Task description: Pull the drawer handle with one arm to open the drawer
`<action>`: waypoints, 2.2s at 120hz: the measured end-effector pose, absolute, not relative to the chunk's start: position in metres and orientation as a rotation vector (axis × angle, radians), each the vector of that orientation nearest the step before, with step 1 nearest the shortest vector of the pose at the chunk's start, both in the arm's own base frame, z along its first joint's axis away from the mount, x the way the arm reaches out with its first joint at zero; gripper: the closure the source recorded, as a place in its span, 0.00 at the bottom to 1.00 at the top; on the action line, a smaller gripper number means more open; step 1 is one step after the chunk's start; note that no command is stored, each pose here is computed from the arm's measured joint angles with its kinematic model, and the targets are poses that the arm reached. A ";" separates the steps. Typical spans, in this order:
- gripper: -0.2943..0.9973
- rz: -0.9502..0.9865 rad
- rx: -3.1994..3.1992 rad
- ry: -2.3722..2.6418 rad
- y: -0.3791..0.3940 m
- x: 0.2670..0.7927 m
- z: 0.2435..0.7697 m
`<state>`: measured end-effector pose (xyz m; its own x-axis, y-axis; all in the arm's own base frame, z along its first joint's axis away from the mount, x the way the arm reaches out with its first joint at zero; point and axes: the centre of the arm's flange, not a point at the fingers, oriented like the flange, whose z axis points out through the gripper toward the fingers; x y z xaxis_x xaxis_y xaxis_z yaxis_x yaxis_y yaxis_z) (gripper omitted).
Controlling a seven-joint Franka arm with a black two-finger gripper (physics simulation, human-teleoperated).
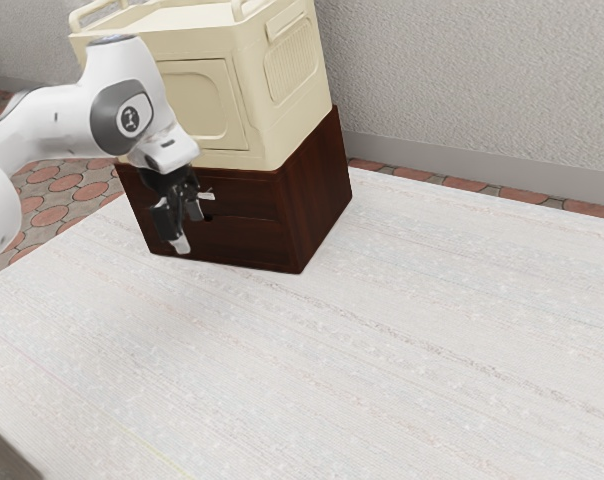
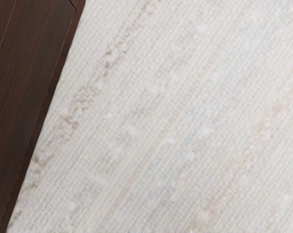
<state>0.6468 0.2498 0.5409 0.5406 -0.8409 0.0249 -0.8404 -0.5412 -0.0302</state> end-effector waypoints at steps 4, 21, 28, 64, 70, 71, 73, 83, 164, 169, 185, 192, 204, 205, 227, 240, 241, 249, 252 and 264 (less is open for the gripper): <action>0.24 -0.058 -2.731 1.521 0.251 0.647 0.540; 0.25 -0.078 -2.662 1.607 0.251 0.648 0.552; 0.26 -0.093 -2.631 1.631 0.251 0.647 0.561; 0.25 -0.146 -2.509 1.702 0.260 0.646 0.593; 0.25 -0.140 -2.502 1.700 0.266 0.644 0.593; 0.25 -0.139 -2.500 1.700 0.266 0.644 0.593; 0.25 -0.138 -2.497 1.701 0.267 0.644 0.592; 0.25 -0.138 -2.483 1.712 0.272 0.645 0.590; 0.39 -0.143 -2.361 1.765 0.283 0.655 0.579; 0.40 -0.141 -2.358 1.767 0.284 0.655 0.578; 0.40 -0.131 -2.360 1.778 0.288 0.657 0.569; 0.39 -0.129 -2.360 1.782 0.289 0.658 0.566; 0.39 -0.124 -2.363 1.791 0.290 0.660 0.559; 0.39 -0.124 -2.363 1.791 0.290 0.660 0.559; 0.38 -0.118 -2.376 1.808 0.288 0.657 0.552; 0.42 -0.114 -2.393 1.812 0.286 0.646 0.553; 0.42 -0.114 -2.395 1.812 0.286 0.645 0.554; 0.44 -0.122 -2.412 1.805 0.287 0.636 0.556; 0.44 -0.125 -2.418 1.803 0.286 0.634 0.556; 0.43 -0.137 -2.438 1.799 0.284 0.627 0.556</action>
